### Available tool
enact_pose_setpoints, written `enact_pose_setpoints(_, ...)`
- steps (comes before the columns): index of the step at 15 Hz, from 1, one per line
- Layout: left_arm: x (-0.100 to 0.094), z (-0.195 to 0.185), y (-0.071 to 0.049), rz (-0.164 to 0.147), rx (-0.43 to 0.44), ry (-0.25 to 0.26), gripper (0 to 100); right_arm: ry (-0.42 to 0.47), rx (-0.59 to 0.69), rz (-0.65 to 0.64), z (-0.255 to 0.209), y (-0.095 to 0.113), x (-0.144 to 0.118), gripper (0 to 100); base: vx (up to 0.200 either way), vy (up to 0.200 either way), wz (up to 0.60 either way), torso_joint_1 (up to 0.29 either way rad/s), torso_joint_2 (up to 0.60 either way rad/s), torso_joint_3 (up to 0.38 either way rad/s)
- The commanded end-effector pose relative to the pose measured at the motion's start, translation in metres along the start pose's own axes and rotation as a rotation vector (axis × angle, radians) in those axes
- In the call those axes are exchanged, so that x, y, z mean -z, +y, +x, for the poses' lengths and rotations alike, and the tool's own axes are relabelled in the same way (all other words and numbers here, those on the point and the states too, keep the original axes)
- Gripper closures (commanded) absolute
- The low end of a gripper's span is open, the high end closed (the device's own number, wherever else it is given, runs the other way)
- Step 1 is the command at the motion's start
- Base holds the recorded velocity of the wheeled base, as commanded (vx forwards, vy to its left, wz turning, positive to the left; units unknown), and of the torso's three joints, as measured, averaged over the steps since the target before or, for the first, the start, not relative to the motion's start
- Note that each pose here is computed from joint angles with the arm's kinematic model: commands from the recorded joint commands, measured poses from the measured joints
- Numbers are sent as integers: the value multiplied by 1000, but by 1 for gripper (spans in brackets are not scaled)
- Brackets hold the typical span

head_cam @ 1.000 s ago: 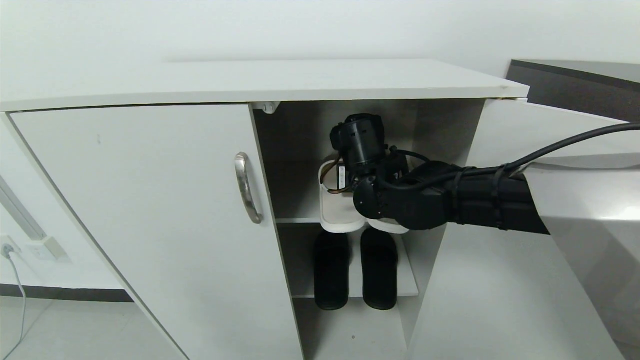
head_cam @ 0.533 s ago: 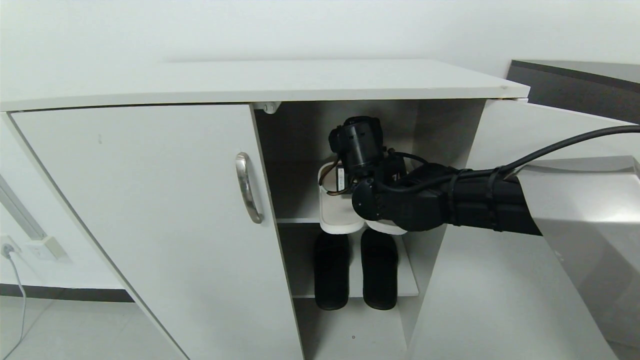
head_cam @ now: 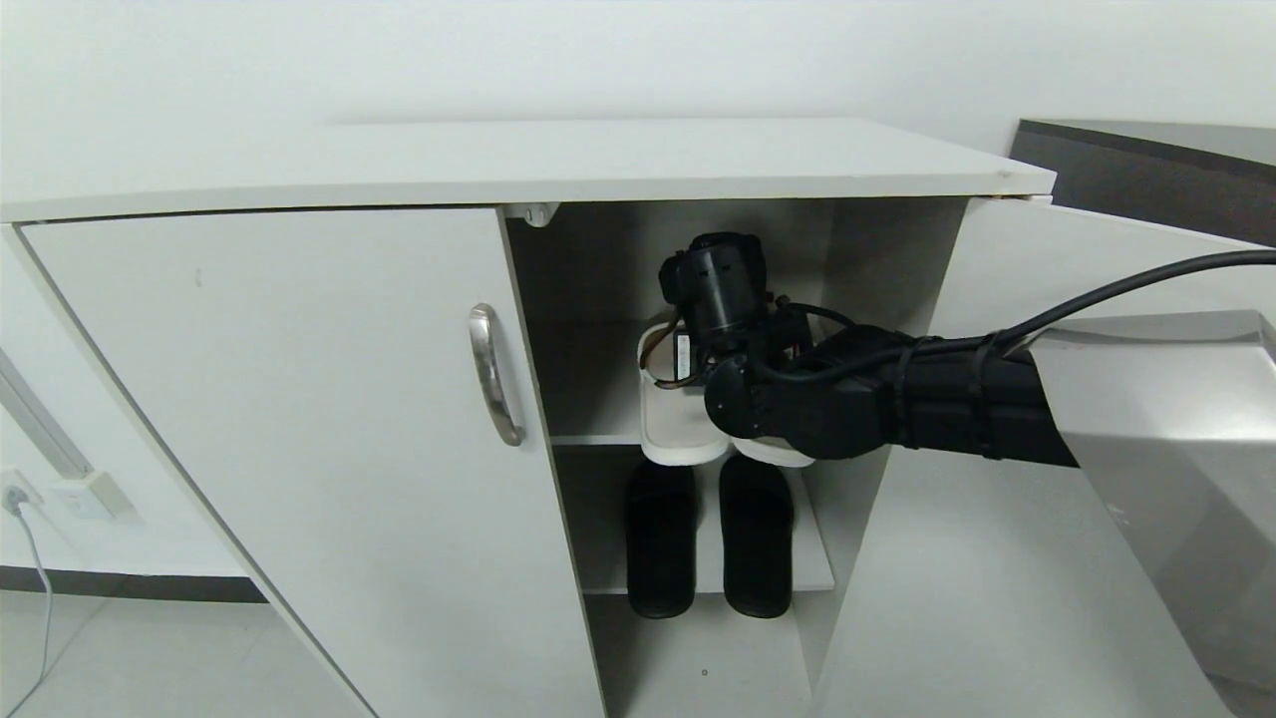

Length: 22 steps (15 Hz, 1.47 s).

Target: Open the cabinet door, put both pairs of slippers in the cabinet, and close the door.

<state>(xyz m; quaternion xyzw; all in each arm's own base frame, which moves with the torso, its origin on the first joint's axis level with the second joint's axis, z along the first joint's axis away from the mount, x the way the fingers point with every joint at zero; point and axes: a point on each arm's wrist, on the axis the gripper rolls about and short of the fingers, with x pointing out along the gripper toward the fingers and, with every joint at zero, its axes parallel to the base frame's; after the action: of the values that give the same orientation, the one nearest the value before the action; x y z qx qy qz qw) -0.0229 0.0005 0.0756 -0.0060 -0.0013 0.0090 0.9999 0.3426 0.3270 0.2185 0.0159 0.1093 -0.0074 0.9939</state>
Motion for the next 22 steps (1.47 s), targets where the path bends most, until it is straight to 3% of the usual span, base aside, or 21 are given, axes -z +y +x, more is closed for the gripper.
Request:
enact_pose_setpoints(1, 0, 0, 0, 0, -3, 1, 100, 1, 0, 0, -1, 0, 0, 0, 0, 0, 0, 0, 0, 0)
enact_pose_setpoints(9, 0, 0, 0, -2, -2, 1, 100, 23, -27, 9, -31, -4, 0, 0, 0, 0, 0, 0, 0, 0)
enact_pose_setpoints(13, 0, 0, 0, -2, -3, 1, 100, 28, -108, 15, -87, -20, -11, 0, 0, 0, 0, 0, 0, 0)
enact_pose_setpoints(18, 0, 0, 0, -2, -3, 1, 100, 30, -245, 23, -138, -49, 6, 0, 0, 0, 0, 0, 0, 0)
enact_pose_setpoints(19, 0, 0, 0, -2, -3, 1, 100, 33, -263, 24, -141, -54, 8, 100, 0, 0, 0, 0, 0, 0)
enact_pose_setpoints(22, 0, 0, 0, -2, -3, 1, 100, 94, -418, -15, -165, -75, 34, 100, 0, 0, 0, 0, 0, 0)
